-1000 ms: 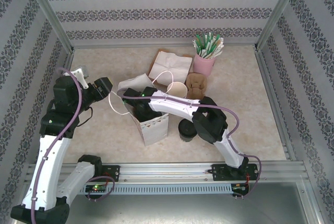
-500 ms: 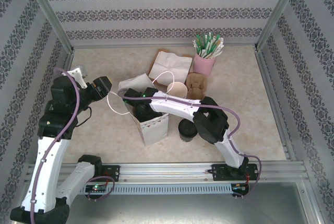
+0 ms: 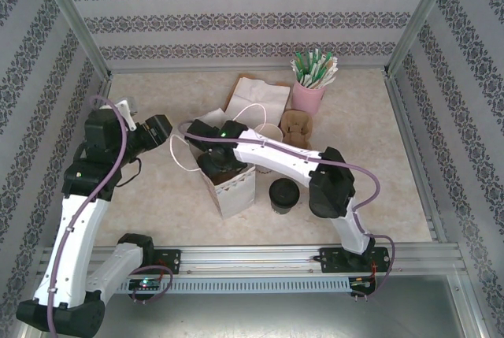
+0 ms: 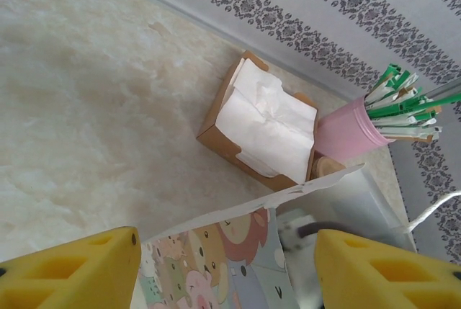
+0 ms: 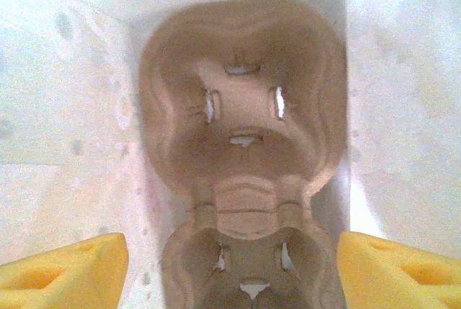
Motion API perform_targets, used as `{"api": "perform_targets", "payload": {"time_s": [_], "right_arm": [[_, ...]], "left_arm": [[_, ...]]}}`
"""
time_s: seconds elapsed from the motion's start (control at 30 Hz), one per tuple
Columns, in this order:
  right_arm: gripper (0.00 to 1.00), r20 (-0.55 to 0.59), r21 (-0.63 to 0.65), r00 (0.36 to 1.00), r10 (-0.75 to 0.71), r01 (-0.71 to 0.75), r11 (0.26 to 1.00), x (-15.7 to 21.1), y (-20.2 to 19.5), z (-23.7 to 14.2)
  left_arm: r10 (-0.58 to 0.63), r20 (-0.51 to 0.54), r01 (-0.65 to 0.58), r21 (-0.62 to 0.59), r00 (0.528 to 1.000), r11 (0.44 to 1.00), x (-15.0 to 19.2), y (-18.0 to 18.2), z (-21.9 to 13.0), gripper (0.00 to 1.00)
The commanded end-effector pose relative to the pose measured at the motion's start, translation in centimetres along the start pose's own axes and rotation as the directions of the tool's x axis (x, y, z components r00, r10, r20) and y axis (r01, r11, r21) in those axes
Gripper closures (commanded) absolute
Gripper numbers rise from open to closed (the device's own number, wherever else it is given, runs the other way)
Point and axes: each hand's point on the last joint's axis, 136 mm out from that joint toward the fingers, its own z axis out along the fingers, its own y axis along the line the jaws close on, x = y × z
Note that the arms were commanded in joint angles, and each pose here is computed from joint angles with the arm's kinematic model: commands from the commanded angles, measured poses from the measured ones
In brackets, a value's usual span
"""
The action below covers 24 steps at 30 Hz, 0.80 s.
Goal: Pack the takeout coffee
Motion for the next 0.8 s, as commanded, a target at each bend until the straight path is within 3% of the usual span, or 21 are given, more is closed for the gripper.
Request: {"api": "perform_targets", "payload": {"time_s": [0.0,0.2,0.47,0.77], "right_arm": [[0.19,0.054,0.006,0.998,-0.014,0.014,1.000,-0.8,-0.2,-3.4],[0.15,0.098,-0.020,0.995,-0.023,0.025,0.999,-1.3,0.1,-6.2],[0.14,0.225,-0.091,0.973,-0.046,0.068,0.994,-3.3,1.4,-12.8],[0.11,0.302,-0.123,0.953,-0.037,0.077,0.989,-3.4,0.6,-17.2]], "left_arm": [[0.040,-0.030,-0.041,-0.020,0.999,0.999,0.4,0.2,0.1,0.33],[0.107,-0.104,-0.109,-0.016,0.989,0.994,0.6,-0.3,0.5,0.32],[0.234,-0.197,-0.236,0.013,0.952,0.972,-0.4,-1.4,2.1,0.31],[0.387,-0.274,-0.344,0.191,0.881,0.919,-1.0,-4.5,4.1,0.28]]}}
